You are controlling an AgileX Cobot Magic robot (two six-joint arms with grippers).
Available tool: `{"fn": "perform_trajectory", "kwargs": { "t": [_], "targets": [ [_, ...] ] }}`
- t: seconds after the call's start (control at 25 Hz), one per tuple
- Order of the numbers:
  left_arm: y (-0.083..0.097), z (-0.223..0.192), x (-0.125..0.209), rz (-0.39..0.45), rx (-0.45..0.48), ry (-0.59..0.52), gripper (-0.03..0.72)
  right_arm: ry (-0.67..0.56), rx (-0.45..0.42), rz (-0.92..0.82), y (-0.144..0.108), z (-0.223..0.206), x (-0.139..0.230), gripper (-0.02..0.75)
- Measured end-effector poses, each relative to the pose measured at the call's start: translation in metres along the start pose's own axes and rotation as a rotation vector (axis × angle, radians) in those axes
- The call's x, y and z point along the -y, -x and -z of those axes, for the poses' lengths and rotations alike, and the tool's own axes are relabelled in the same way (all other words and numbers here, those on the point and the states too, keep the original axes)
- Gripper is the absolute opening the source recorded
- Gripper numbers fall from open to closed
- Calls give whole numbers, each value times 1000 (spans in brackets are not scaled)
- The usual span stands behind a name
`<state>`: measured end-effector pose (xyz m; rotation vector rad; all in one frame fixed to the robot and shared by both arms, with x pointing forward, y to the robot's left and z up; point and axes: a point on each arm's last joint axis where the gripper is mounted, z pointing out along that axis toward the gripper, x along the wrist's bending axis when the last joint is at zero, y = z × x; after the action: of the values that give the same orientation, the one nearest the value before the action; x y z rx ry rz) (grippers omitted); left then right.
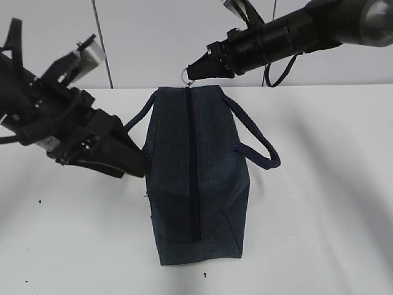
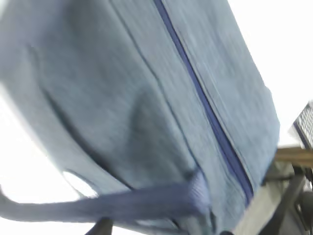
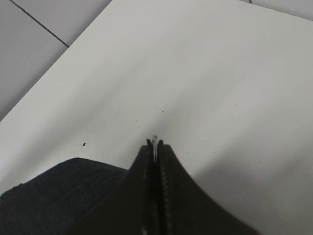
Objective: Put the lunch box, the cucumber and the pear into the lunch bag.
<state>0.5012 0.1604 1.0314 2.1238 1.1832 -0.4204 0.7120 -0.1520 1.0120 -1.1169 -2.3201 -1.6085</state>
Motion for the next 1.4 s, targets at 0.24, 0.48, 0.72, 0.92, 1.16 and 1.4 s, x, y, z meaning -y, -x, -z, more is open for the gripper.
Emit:
{"fn": "perform_trajectory", "kwargs": {
  "t": [0.24, 0.48, 0.72, 0.92, 1.16, 1.4],
  "targets": [
    [-5, 24, -25, 34, -18, 179, 395, -1, -1, 0, 0, 0, 0, 6],
    [-10, 29, -48, 59, -59, 320, 395, -3, -5, 0, 0, 0, 0, 6],
    [-35, 8, -70, 102, -62, 306, 395, -3, -5, 0, 0, 0, 0, 6],
    [-54, -12, -86, 151, -40, 279, 395, -3, -5, 0, 0, 0, 0, 6],
    [-55, -12, -96, 150, -18, 293, 269, -3, -5, 0, 0, 0, 0, 6],
    [-54, -12, -96, 152, -8, 288, 120, -5, -6, 1, -1, 0, 0, 6]
  ]
}}
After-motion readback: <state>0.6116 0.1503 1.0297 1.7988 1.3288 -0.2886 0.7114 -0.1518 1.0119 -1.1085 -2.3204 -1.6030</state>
